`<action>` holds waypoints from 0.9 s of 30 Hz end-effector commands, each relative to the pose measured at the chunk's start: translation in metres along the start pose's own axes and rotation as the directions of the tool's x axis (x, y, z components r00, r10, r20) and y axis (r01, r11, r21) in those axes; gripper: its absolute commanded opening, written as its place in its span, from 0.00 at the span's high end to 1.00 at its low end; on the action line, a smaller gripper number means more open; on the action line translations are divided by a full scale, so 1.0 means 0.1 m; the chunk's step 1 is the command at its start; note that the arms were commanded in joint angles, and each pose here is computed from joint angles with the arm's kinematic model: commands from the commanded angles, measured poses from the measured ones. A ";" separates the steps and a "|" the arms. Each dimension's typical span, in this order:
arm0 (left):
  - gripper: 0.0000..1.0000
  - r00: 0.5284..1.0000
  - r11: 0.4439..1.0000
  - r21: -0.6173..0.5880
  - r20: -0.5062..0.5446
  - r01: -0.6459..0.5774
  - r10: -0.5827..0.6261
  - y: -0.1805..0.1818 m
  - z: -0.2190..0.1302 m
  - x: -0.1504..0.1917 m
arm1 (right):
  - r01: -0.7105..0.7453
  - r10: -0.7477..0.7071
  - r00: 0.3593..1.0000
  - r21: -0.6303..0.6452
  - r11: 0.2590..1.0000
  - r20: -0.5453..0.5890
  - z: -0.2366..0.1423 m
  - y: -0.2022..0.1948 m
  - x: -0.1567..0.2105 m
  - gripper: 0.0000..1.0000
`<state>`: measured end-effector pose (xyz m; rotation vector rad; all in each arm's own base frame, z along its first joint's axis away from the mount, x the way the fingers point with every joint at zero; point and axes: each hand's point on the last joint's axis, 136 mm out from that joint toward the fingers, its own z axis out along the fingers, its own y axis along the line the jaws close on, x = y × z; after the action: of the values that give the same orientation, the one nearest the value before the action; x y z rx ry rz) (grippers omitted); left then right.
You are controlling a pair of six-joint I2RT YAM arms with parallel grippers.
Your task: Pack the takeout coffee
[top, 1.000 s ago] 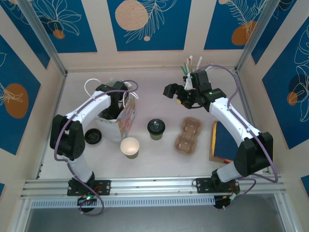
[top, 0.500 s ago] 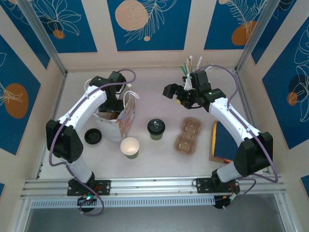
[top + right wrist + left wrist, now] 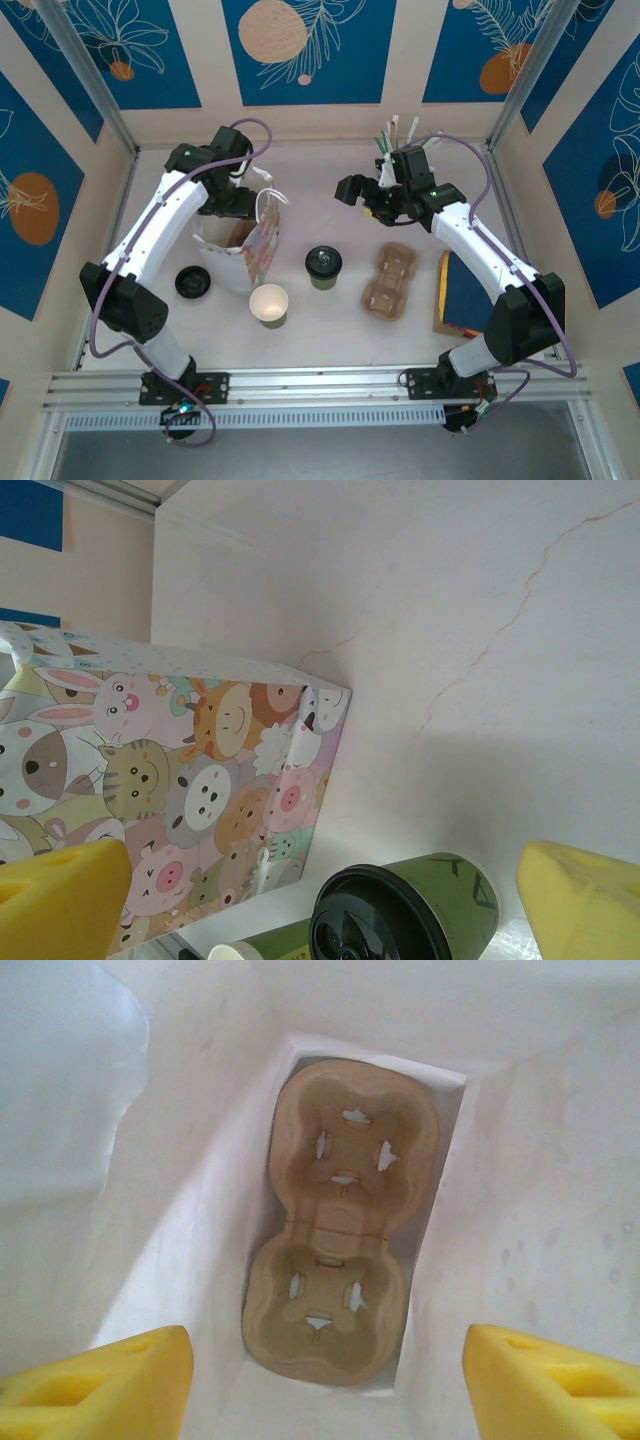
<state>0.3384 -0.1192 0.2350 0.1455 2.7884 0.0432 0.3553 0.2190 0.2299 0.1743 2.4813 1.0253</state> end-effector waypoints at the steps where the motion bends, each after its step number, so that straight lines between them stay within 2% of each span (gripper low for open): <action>1: 0.28 1.000 1.000 0.016 0.001 0.011 -0.011 0.06 -0.16 0.06 | 0.032 -0.032 0.999 -0.013 0.999 0.001 -0.06 0.11 -0.01 0.01; 15: 0.25 0.997 0.999 0.027 0.068 0.030 -0.032 0.10 -0.43 0.00 | 0.052 -0.052 0.999 -0.016 0.998 -0.001 -0.06 0.18 -0.01 0.01; 19: 0.20 0.993 0.998 0.048 0.106 0.039 -0.043 0.09 -0.55 -0.05 | 0.060 -0.060 0.998 -0.022 0.998 0.000 -0.07 0.22 -0.01 0.01; 20: 0.12 0.992 0.998 0.053 0.119 0.040 -0.046 0.08 -0.59 -0.07 | 0.063 -0.063 0.998 -0.022 0.998 -0.001 -0.07 0.22 -0.01 0.01; 21: 0.09 0.990 0.997 0.059 0.132 0.042 -0.049 0.08 -0.62 -0.08 | 0.063 -0.063 0.998 -0.022 0.998 -0.002 -0.07 0.23 -0.01 0.01; 27: 0.07 0.979 0.995 0.093 0.196 0.045 -0.063 0.06 -0.76 -0.15 | 0.079 -0.079 0.997 -0.026 0.997 0.000 -0.08 0.29 -0.02 0.01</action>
<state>0.3291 -0.1182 0.2922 0.1175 2.6501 -0.0538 0.3521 0.2303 0.2486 0.1026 2.4582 1.0300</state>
